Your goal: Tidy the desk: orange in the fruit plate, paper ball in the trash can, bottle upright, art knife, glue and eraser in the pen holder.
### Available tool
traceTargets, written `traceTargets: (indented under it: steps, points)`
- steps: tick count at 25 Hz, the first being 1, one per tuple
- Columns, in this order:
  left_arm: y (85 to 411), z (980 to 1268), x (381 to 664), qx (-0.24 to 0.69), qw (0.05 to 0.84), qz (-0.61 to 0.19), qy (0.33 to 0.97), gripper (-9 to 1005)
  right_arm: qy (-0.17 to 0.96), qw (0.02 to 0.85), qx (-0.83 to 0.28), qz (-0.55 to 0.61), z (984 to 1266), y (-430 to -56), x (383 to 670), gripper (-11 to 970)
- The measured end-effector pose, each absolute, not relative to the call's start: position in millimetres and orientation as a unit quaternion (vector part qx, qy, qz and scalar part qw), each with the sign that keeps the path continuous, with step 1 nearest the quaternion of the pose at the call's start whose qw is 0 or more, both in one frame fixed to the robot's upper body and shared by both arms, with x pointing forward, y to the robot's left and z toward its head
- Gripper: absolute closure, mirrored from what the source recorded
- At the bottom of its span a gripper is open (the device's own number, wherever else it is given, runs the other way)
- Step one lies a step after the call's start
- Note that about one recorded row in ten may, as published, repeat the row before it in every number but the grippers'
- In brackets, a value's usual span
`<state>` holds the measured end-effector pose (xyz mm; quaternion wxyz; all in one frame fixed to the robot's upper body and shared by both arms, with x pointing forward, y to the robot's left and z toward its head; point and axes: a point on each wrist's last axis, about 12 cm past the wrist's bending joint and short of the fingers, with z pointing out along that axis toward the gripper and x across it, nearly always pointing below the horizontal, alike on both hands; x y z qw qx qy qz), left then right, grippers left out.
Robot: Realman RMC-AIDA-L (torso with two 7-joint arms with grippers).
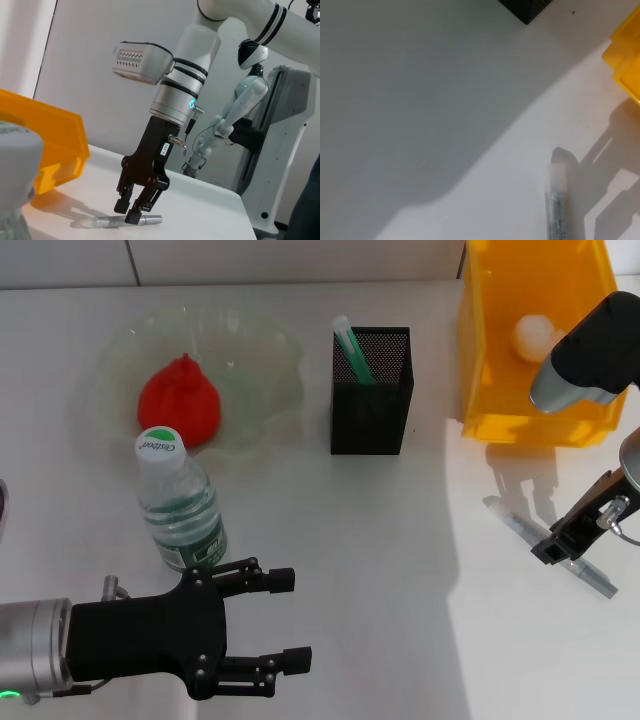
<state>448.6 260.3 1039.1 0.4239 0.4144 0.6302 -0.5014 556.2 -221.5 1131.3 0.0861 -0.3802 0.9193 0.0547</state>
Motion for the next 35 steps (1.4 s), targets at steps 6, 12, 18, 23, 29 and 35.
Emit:
traceTargets:
  steps: [6, 12, 18, 23, 29, 35]
  points:
    - [260, 1039, 449, 0.414, 0.423, -0.501, 0.631, 154, 0.92, 0.086, -0.379, 0.054, 1131, -222, 556, 603]
    - [260, 1039, 449, 0.414, 0.423, -0.501, 0.631, 154, 0.921, 0.085, -0.377, 0.053, 1126, -223, 557, 618]
    - [260, 1039, 449, 0.414, 0.423, -0.501, 0.631, 154, 0.919, 0.089, -0.38, 0.05, 1125, -221, 558, 620]
    - [260, 1039, 448, 0.412, 0.423, -0.502, 0.632, 154, 0.918, 0.087, -0.384, 0.049, 1124, -219, 557, 665]
    - [259, 1038, 448, 0.412, 0.423, -0.503, 0.632, 154, 0.918, 0.092, -0.383, 0.049, 1124, -220, 558, 773]
    - [260, 1038, 447, 0.412, 0.423, -0.503, 0.631, 154, 0.911, 0.128, -0.384, 0.084, 1135, -224, 558, 832]
